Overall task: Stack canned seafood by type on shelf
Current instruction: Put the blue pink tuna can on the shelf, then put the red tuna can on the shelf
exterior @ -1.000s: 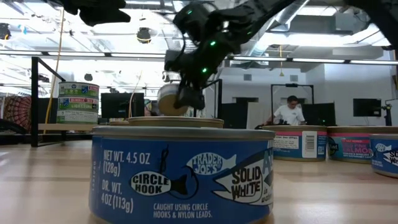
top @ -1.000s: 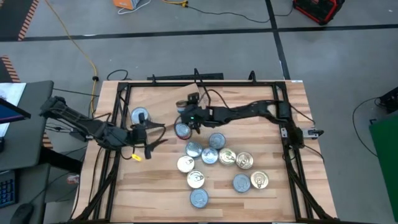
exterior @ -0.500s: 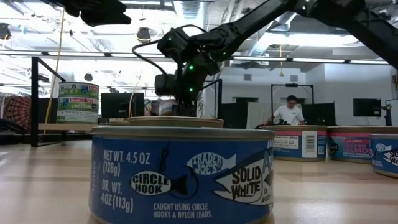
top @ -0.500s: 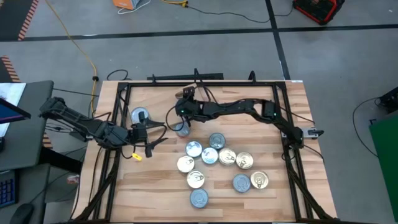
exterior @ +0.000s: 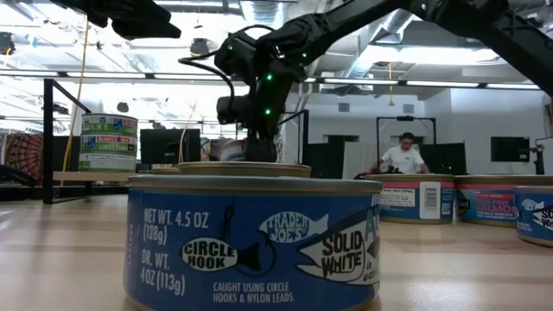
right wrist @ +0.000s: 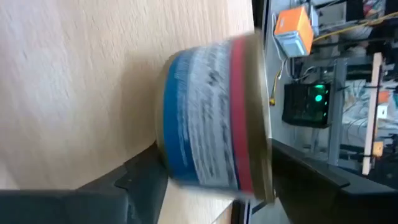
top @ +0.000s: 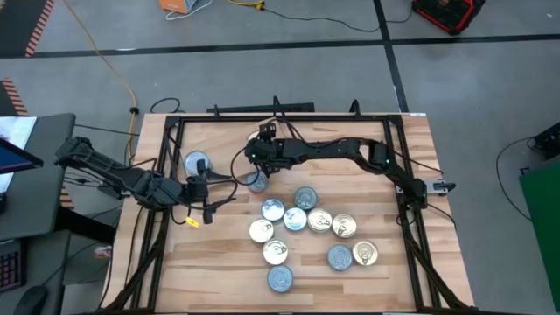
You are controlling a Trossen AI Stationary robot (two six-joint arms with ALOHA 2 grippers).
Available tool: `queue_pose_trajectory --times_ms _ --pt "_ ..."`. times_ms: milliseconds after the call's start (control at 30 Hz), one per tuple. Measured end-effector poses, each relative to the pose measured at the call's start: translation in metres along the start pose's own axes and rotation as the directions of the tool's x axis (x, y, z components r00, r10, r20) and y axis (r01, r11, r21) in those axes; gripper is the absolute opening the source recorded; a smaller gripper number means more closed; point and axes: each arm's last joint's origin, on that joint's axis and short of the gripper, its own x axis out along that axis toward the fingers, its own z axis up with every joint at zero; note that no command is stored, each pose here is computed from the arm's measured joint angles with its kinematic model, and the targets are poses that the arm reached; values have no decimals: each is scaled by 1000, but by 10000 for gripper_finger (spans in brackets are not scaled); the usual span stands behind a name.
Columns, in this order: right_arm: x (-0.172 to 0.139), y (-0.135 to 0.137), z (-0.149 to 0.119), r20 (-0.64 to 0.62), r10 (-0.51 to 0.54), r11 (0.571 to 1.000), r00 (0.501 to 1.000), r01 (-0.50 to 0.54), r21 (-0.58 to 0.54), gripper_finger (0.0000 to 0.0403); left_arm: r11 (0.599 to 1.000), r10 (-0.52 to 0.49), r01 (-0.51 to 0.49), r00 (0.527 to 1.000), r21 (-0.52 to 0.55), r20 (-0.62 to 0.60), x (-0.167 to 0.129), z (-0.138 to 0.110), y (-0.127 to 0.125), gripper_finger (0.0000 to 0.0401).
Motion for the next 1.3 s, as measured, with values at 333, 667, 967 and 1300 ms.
queue_pose_trajectory --times_ms 333,667,967,1300 --pt "-52 -18 -7 22 188 974 982 -189 123 325 996 -66 63 997 -67 -43 0 -5 -2 288" --pt "-114 20 -26 191 392 877 900 -428 217 307 978 -199 175 947 -113 -254 20 -30 -23 288" --pt "-129 63 -61 327 361 841 873 -457 292 302 988 -31 84 933 132 -359 55 -57 -43 288" --pt "-165 59 -103 442 283 802 851 -463 379 301 962 36 99 879 256 -475 94 -91 -44 288"
